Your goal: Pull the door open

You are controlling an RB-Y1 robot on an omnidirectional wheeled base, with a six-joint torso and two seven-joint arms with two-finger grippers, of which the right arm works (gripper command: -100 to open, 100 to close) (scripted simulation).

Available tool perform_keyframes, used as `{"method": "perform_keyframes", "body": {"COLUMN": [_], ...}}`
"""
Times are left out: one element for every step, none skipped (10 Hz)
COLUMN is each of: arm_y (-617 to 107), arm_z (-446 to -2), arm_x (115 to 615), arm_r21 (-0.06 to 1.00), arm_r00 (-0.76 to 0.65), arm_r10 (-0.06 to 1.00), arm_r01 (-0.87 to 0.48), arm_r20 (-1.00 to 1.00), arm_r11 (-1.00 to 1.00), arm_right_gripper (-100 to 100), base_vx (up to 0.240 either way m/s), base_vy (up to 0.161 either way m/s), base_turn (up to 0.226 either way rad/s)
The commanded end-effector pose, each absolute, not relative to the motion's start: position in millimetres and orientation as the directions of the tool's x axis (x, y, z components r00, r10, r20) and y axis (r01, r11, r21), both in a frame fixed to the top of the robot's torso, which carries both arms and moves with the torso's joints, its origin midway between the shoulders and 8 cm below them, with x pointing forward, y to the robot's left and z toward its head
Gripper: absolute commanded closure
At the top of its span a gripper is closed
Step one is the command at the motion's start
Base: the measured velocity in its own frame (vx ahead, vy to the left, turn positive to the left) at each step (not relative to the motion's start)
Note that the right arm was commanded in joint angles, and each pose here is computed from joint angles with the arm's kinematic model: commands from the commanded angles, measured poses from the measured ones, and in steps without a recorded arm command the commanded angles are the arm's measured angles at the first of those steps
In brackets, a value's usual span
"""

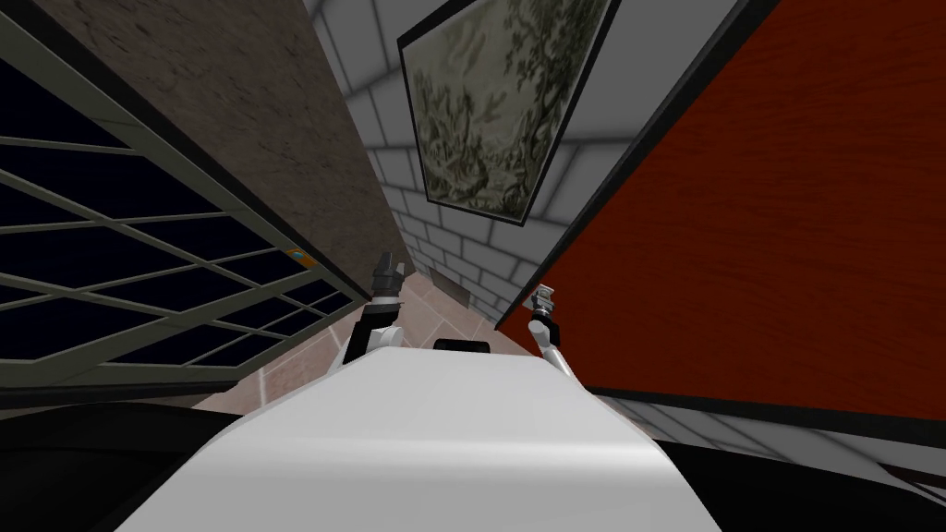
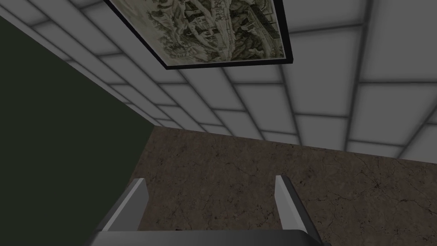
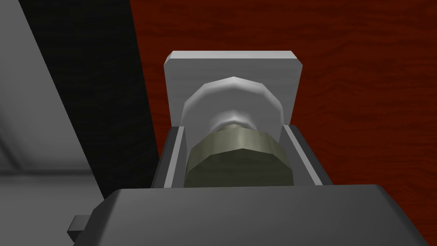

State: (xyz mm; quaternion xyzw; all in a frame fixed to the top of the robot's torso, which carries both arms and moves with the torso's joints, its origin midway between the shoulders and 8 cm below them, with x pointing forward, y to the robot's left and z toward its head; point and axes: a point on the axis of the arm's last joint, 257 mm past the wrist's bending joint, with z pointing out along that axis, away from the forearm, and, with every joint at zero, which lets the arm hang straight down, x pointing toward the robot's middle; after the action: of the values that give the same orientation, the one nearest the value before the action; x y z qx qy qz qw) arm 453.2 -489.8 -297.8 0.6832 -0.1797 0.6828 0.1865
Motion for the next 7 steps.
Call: {"method": "perform_keyframes", "body": {"arm_y": [-489.3,-485.7,-484.4,-481.3,-477.8,-474.0,-468.2], "arm_z": [-297.2,-297.3,-297.1,-296.8,-296.5,-296.2,-296.0], "arm_x": [453.7,454.4,454.8,455.6,456.4,457.2,458.3], "arm_r21": [0.007,0.008,0.008,0.007,0.006,0.005,0.004], "arm_r00": [0.001,0.002,0.001,0.001,0.000,-0.001,-0.001], "arm_r10": [0.008,0.008,0.008,0.008,0.007,0.006,0.005], "arm_r01": [-0.500,-0.486,-0.482,-0.471,-0.459,-0.447,-0.428], "arm_r20": [1.000,1.000,1.000,1.000,1.000,1.000,1.000], "arm_r11": [-0.866,-0.874,-0.876,-0.882,-0.888,-0.895,-0.904], "arm_right_gripper": [100,100,100,100,100,100,100], "base_vx": [0.000,-0.136,-0.193,-0.203,-0.212,-0.225,-0.221], "base_vy": [0.000,-0.008,0.007,-0.018,-0.020,-0.001,-0.004], "base_turn": [0.000,0.074,0.082,0.076,0.101,0.105,0.125]}}
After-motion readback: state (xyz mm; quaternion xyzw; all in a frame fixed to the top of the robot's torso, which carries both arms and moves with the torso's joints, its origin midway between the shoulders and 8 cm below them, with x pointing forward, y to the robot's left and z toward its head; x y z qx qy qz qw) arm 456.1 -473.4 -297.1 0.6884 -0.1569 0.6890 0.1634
